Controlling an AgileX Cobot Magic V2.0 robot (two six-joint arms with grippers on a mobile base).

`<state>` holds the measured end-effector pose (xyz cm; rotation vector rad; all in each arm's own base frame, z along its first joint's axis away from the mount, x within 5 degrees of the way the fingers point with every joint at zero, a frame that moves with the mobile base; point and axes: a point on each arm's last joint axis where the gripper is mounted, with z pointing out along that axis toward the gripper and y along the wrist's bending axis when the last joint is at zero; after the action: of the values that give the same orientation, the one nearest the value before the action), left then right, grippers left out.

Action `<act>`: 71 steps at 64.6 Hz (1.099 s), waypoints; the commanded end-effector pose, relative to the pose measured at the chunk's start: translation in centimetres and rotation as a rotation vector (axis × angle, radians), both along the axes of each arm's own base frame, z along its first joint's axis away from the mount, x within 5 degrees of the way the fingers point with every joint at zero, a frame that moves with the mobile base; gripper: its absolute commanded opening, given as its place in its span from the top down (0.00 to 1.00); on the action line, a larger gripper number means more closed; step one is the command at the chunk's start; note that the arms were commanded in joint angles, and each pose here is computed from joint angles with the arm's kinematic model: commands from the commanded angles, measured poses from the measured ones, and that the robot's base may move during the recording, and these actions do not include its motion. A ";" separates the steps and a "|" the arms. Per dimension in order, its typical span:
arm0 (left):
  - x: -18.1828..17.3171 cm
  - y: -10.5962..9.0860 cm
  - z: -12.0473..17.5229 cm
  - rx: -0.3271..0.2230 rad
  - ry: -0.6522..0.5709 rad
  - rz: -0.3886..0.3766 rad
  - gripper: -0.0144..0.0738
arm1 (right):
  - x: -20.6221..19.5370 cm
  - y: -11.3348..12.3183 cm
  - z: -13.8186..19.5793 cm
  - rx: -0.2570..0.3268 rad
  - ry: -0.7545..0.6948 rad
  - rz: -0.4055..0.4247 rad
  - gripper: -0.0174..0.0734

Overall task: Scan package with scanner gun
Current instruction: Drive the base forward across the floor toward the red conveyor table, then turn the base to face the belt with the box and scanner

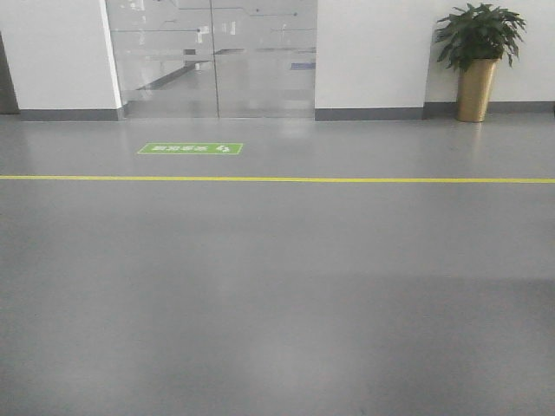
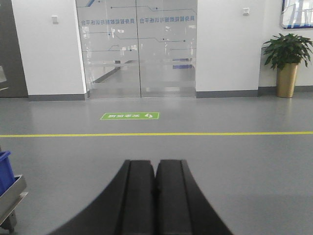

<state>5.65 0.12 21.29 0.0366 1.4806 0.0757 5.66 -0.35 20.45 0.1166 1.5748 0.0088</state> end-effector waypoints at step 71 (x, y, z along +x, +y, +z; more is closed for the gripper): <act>-0.1 0.0 0.3 -0.010 -0.023 -0.007 0.96 | 0.0 -0.1 0.2 -0.013 -0.022 -0.009 0.99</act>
<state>5.65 0.11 21.29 0.0378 1.4806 0.0743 5.66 -0.35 20.47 0.1166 1.5727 0.0086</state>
